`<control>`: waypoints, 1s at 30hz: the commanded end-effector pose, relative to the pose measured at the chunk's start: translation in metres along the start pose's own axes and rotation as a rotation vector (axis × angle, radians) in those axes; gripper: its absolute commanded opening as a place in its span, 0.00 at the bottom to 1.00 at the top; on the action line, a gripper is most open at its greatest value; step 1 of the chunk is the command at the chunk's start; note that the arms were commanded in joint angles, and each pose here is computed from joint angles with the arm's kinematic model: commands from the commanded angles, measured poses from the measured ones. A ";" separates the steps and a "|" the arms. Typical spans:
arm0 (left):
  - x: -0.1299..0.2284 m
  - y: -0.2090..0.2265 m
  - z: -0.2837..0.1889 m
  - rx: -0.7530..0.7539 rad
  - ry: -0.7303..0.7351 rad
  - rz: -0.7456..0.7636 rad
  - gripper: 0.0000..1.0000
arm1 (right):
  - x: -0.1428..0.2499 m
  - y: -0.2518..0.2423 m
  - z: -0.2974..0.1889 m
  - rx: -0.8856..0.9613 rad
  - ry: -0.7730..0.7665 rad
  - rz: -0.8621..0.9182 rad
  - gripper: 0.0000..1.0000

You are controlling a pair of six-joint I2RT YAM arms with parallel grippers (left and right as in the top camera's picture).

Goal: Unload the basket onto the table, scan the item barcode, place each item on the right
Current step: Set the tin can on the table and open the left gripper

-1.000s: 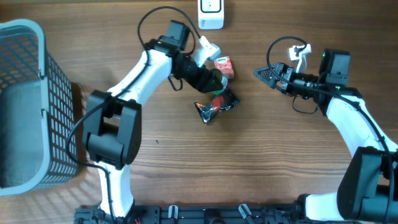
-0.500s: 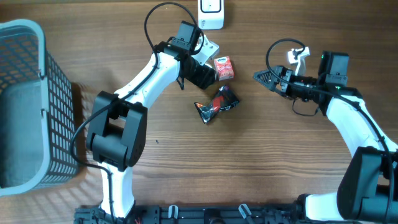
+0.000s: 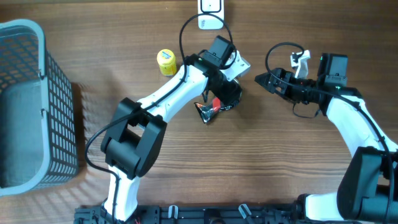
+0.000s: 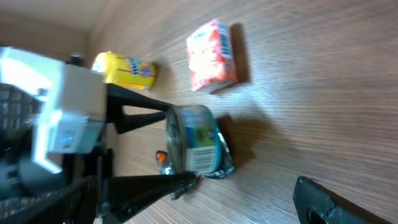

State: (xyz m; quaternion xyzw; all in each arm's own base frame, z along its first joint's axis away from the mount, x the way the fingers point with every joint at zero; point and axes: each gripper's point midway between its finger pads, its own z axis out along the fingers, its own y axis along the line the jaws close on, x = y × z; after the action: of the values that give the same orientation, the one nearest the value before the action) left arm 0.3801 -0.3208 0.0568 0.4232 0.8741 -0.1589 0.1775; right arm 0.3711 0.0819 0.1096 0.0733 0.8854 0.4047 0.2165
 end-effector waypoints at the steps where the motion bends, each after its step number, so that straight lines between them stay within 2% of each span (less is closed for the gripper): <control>1: -0.023 0.004 -0.023 -0.043 -0.074 0.037 0.77 | -0.014 -0.039 -0.014 0.161 -0.064 0.134 1.00; 8: -0.027 0.003 -0.023 -0.044 -0.088 0.042 0.77 | -0.019 -0.091 -0.056 0.272 -0.140 0.289 1.00; 13: -0.035 -0.004 -0.022 -0.030 -0.120 0.059 0.76 | -0.018 -0.101 -0.067 0.287 -0.148 0.300 1.00; 16: -0.041 -0.004 -0.023 -0.042 -0.140 0.062 0.79 | -0.014 -0.097 -0.063 0.285 -0.123 0.271 1.00; 20: -0.045 0.025 -0.030 -0.153 -0.162 -0.052 0.89 | -0.007 -0.095 -0.060 0.290 -0.081 0.179 1.00; 21: -0.046 0.032 -0.035 -0.169 -0.174 -0.094 1.00 | -0.006 -0.096 -0.060 0.293 -0.075 0.160 1.00; 26: -0.055 0.057 -0.074 -0.221 -0.260 -0.257 1.00 | -0.007 -0.095 -0.060 0.297 -0.058 0.031 1.00; 30: -0.066 0.087 -0.135 -0.437 -0.403 -0.481 1.00 | -0.008 -0.096 -0.060 0.299 -0.063 0.041 1.00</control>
State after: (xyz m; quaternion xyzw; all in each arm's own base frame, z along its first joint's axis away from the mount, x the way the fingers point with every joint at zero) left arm 0.4424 -0.2895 0.1152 0.2697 0.9092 -0.1196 0.2939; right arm 0.3493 -0.0223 0.0736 0.1641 0.9217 0.2819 0.2098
